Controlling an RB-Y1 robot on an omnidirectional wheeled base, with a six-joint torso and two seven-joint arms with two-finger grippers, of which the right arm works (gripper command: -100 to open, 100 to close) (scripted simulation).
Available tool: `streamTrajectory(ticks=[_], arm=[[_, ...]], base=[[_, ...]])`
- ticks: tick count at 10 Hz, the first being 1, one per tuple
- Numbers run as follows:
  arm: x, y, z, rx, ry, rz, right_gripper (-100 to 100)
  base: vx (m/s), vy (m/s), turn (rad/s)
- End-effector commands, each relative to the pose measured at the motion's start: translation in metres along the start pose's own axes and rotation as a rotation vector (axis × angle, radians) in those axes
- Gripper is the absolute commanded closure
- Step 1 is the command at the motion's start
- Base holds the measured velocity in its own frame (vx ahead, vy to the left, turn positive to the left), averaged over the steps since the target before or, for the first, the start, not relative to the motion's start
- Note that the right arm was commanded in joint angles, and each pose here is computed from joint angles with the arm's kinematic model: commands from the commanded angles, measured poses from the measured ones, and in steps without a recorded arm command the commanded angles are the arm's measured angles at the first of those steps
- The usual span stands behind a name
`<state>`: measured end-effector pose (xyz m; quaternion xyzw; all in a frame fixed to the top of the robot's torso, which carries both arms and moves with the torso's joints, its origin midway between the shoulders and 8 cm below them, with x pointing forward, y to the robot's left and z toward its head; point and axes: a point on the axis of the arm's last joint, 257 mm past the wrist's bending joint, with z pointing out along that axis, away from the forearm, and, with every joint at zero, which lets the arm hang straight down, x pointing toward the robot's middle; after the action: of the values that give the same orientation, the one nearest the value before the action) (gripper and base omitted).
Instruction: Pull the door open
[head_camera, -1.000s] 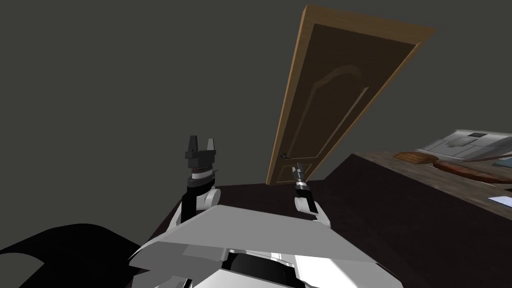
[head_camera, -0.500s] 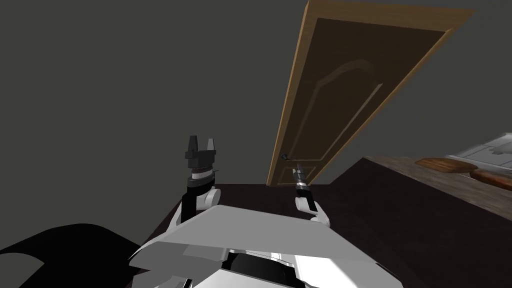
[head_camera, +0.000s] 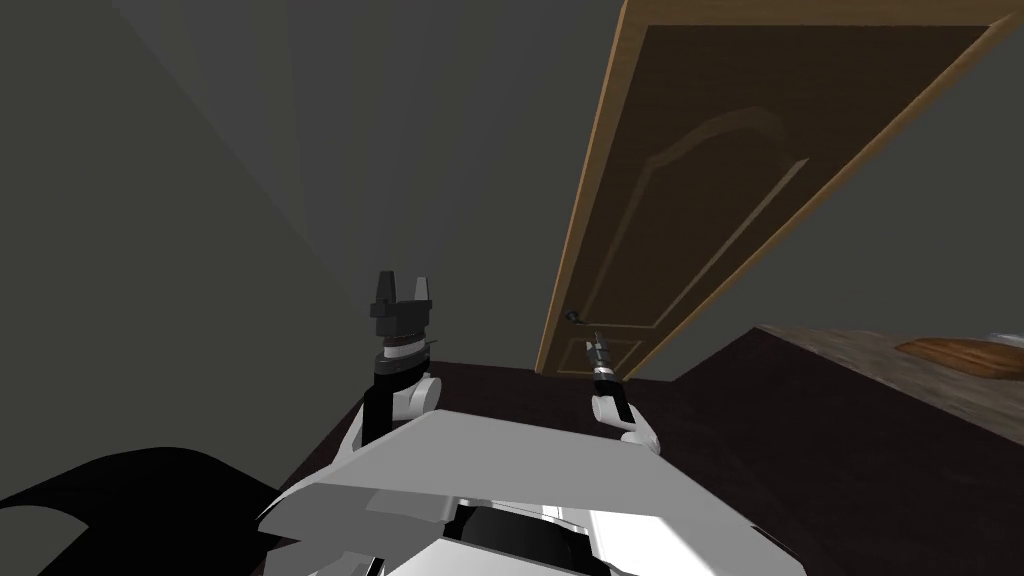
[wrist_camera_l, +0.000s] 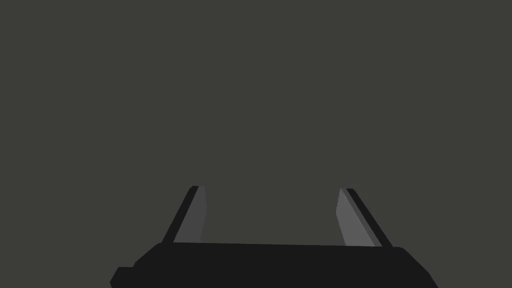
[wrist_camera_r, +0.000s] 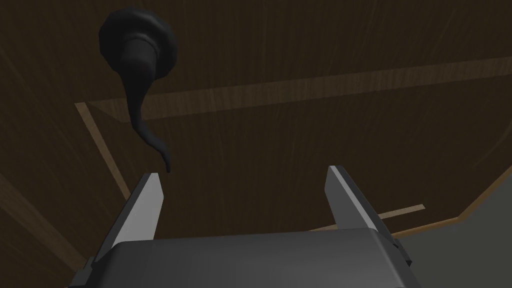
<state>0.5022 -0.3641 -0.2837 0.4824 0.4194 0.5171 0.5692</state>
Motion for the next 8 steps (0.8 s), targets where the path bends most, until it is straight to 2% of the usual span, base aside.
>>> streamTrajectory(ticks=[1,3,4,6,8], arm=[[-0.007,-0.011,-0.0009,0.025,-0.011,0.001,-100],[-0.018,-0.026,-0.0013,0.059,-0.029,0.003,-100],[-0.024,-0.033,-0.0017,0.073,-0.038,0.003,-100],[-0.033,-0.041,-0.0009,0.093,-0.053,0.005,-100],[-0.039,-0.05,-0.0036,0.114,-0.064,0.004,-100]], base=[[-0.002,-0.057,0.095],[-0.01,-0.092,0.27],[-0.009,-0.116,0.091],[-0.008,-0.113,0.227],[-0.024,-0.06,0.068]])
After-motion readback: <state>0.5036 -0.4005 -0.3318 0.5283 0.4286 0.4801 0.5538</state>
